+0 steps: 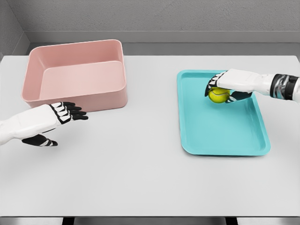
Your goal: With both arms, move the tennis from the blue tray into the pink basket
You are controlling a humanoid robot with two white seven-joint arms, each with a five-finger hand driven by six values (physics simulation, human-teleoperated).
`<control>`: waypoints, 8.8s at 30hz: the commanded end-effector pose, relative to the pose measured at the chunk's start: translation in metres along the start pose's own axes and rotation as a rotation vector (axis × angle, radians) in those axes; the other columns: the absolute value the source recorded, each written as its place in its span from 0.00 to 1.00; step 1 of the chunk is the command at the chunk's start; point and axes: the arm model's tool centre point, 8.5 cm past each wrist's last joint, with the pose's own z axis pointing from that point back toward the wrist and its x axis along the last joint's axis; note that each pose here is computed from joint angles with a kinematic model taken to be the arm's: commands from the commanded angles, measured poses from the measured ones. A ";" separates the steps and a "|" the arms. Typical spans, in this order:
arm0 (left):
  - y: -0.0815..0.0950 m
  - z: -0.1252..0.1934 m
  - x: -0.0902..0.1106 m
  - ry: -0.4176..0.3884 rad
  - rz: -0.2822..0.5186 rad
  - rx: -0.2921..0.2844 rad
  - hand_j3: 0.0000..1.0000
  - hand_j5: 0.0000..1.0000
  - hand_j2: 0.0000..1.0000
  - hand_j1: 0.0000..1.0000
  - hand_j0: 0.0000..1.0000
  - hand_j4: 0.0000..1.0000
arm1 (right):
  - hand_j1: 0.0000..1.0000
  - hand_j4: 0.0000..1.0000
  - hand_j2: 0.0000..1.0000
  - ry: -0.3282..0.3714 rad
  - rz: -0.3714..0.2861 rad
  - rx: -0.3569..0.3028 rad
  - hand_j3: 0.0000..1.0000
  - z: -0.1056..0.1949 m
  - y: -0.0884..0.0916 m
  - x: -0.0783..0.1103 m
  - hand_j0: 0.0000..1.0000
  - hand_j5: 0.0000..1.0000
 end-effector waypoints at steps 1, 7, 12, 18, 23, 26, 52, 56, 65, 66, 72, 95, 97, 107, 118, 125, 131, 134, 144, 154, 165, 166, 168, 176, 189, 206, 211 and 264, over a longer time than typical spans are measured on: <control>0.001 0.000 0.000 0.001 0.004 0.004 1.00 1.00 1.00 1.00 1.00 1.00 | 0.60 0.60 0.60 -0.008 0.000 -0.007 0.60 -0.001 -0.002 0.003 0.60 0.60; 0.000 0.001 0.000 0.002 0.002 -0.001 1.00 1.00 1.00 1.00 1.00 1.00 | 0.59 0.59 0.59 -0.034 0.018 -0.020 0.59 -0.006 -0.009 0.011 0.59 0.59; 0.000 0.001 0.000 0.002 0.002 -0.001 1.00 1.00 1.00 1.00 1.00 1.00 | 0.59 0.59 0.59 -0.054 0.034 -0.031 0.59 -0.011 -0.017 0.017 0.59 0.59; -0.001 0.001 0.000 0.002 0.002 -0.003 1.00 1.00 1.00 1.00 1.00 1.00 | 0.59 0.59 0.59 -0.085 0.044 -0.032 0.59 -0.022 -0.020 0.026 0.59 0.59; 0.000 0.001 0.000 0.002 0.001 -0.002 1.00 1.00 1.00 1.00 1.00 1.00 | 0.59 0.59 0.59 -0.100 0.047 -0.037 0.59 -0.028 -0.023 0.031 0.59 0.59; 0.000 0.001 0.000 0.002 0.001 -0.001 1.00 1.00 1.00 1.00 1.00 1.00 | 0.59 0.59 0.59 -0.104 0.048 -0.040 0.59 -0.030 -0.025 0.032 0.59 0.59; -0.002 0.002 0.000 0.003 0.009 -0.001 1.00 1.00 1.00 1.00 1.00 1.00 | 0.59 0.59 0.59 -0.200 0.077 -0.067 0.59 -0.064 -0.043 0.063 0.59 0.59; -0.002 0.002 0.000 0.003 0.008 -0.002 1.00 1.00 1.00 1.00 1.00 1.00 | 0.58 0.58 0.58 -0.224 0.081 -0.065 0.58 -0.073 -0.044 0.071 0.58 0.58; -0.003 0.001 0.000 0.002 0.010 -0.003 1.00 1.00 1.00 1.00 1.00 1.00 | 0.58 0.58 0.58 -0.269 0.096 -0.073 0.58 -0.084 -0.049 0.087 0.58 0.58; -0.003 0.001 0.001 0.001 0.010 -0.002 1.00 1.00 1.00 1.00 1.00 1.00 | 0.58 0.58 0.58 -0.272 0.097 -0.074 0.58 -0.085 -0.049 0.088 0.58 0.58; -0.002 -0.001 0.001 -0.003 0.016 0.007 1.00 1.00 1.00 1.00 1.00 1.00 | 0.58 0.58 0.58 -0.298 0.102 -0.081 0.58 -0.093 -0.053 0.098 0.58 0.58; -0.001 -0.004 0.003 -0.010 0.026 0.024 1.00 1.00 1.00 1.00 1.00 1.00 | 0.57 0.57 0.57 -0.425 0.121 -0.032 0.57 -0.127 -0.039 0.146 0.57 0.57; -0.001 -0.004 0.003 -0.010 0.026 0.024 1.00 1.00 1.00 1.00 1.00 1.00 | 0.57 0.57 0.57 -0.426 0.119 -0.026 0.57 -0.128 -0.037 0.147 0.57 0.57; -0.002 -0.004 0.003 -0.010 0.030 0.021 1.00 1.00 1.00 1.00 1.00 1.00 | 0.56 0.56 0.56 -0.457 0.114 0.020 0.56 -0.143 -0.020 0.162 0.56 0.56; -0.003 -0.004 0.005 -0.016 0.047 0.024 1.00 1.00 1.00 1.00 1.00 1.00 | 0.55 0.55 0.55 -0.475 0.114 0.035 0.55 -0.149 -0.017 0.169 0.55 0.55; -0.003 -0.004 0.005 -0.016 0.048 0.027 1.00 1.00 1.00 1.00 1.00 1.00 | 0.76 0.76 0.76 -0.475 0.113 0.028 0.76 -0.148 -0.018 0.169 0.76 0.76; -0.003 -0.004 0.005 -0.016 0.058 0.032 1.00 1.00 1.00 1.00 1.00 1.00 | 0.77 0.77 0.77 -0.474 0.114 0.033 0.77 -0.148 -0.017 0.169 0.77 0.77; -0.003 -0.004 0.005 -0.017 0.060 0.032 1.00 1.00 1.00 1.00 1.00 1.00 | 0.83 0.83 0.83 -0.472 0.113 0.032 0.83 -0.147 -0.017 0.168 0.83 0.83; -0.001 -0.004 0.007 -0.022 0.069 0.041 1.00 1.00 1.00 1.00 1.00 1.00 | 1.00 1.00 1.00 -0.443 0.135 0.018 1.00 -0.138 -0.030 0.156 1.00 1.00; 0.019 -0.024 0.022 -0.095 0.044 0.111 1.00 1.00 1.00 1.00 1.00 1.00 | 1.00 1.00 1.00 -0.184 0.151 -0.095 1.00 -0.034 -0.062 0.060 1.00 1.00; 0.049 -0.091 0.049 -0.250 -0.007 0.168 1.00 1.00 1.00 1.00 1.00 1.00 | 1.00 1.00 1.00 0.015 0.113 -0.168 1.00 0.048 -0.056 0.006 1.00 1.00; 0.052 -0.095 0.052 -0.262 -0.008 0.179 1.00 1.00 1.00 1.00 1.00 1.00 | 1.00 1.00 1.00 0.011 0.115 -0.166 1.00 0.046 -0.056 0.007 1.00 1.00; 0.056 -0.110 0.061 -0.306 -0.014 0.187 1.00 1.00 1.00 1.00 1.00 1.00 | 1.00 1.00 1.00 -0.002 0.123 -0.166 1.00 0.045 -0.057 0.011 1.00 1.00; 0.059 -0.122 0.060 -0.309 -0.054 0.177 1.00 1.00 1.00 1.00 1.00 1.00 | 1.00 1.00 1.00 -0.022 0.137 -0.167 1.00 0.043 -0.060 0.018 1.00 1.00; 0.024 -0.138 0.044 -0.318 0.106 0.011 1.00 1.00 1.00 1.00 1.00 1.00 | 1.00 1.00 1.00 -0.019 0.130 -0.136 1.00 0.040 -0.054 0.017 1.00 1.00; 0.016 -0.152 0.032 -0.333 0.280 -0.149 1.00 1.00 1.00 1.00 1.00 1.00 | 1.00 1.00 1.00 -0.020 0.112 -0.117 1.00 0.040 -0.043 0.017 1.00 1.00; 0.018 -0.161 0.037 -0.356 0.274 -0.153 1.00 1.00 1.00 1.00 1.00 1.00 | 1.00 1.00 1.00 0.002 0.098 -0.084 1.00 0.049 -0.030 0.012 1.00 1.00; -0.001 -0.198 0.014 -0.281 0.250 -0.180 1.00 1.00 1.00 1.00 1.00 1.00 | 1.00 1.00 1.00 0.036 0.072 -0.058 1.00 0.057 -0.020 0.001 1.00 1.00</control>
